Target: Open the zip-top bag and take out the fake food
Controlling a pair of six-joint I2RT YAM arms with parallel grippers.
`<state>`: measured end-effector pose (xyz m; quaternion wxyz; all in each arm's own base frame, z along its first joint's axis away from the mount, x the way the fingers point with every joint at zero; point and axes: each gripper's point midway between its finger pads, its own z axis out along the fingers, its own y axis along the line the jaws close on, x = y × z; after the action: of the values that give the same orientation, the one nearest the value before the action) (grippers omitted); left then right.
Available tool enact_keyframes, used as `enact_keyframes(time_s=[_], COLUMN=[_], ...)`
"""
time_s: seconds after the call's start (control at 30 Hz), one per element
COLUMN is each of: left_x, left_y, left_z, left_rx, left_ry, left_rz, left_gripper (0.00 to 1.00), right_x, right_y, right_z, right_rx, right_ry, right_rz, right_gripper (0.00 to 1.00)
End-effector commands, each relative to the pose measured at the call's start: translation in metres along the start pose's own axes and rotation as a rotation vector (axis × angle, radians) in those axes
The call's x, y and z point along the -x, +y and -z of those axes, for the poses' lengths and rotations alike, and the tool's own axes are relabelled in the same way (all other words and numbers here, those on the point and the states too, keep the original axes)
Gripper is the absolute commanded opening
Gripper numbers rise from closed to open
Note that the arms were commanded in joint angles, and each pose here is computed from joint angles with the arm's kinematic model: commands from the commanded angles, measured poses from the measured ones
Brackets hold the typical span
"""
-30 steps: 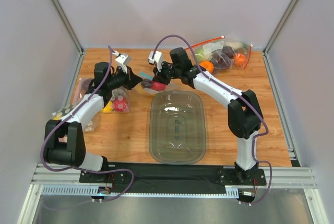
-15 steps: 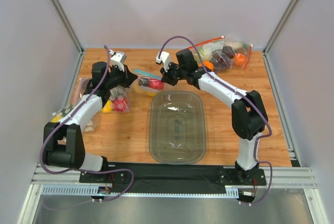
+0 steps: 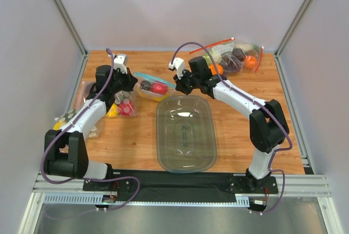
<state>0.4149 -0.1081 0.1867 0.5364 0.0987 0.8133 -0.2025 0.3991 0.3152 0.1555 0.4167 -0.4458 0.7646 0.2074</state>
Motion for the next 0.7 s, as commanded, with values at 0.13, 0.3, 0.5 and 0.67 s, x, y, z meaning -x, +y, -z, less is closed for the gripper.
enact_keyframes(time_s=[0.13, 0.3, 0.5, 0.67], left_x=[0.03, 0.034, 0.042, 0.041], left_y=[0.028, 0.025, 0.027, 0.021], left_z=[0.012, 0.015, 0.018, 0.013], left_rx=[0.15, 0.143, 0.157, 0.116], left_ry=[-0.076, -0.082, -0.073, -0.069], left_rz=[-0.007, -0.014, -0.033, -0.029], left_gripper=[0.0, 0.0, 0.0, 0.0], right_x=[-0.017, -0.02, -0.031, -0.036], right_y=[-0.016, -0.014, -0.013, -0.011], right_z=[0.028, 0.029, 0.026, 0.029], right_rx=[-0.107, -0.106, -0.106, -0.101], right_ry=[0.077, 0.09, 0.127, 0.147], right_rz=[-0.061, -0.075, -0.092, -0.098], right_gripper=[0.0, 0.0, 0.0, 0.0])
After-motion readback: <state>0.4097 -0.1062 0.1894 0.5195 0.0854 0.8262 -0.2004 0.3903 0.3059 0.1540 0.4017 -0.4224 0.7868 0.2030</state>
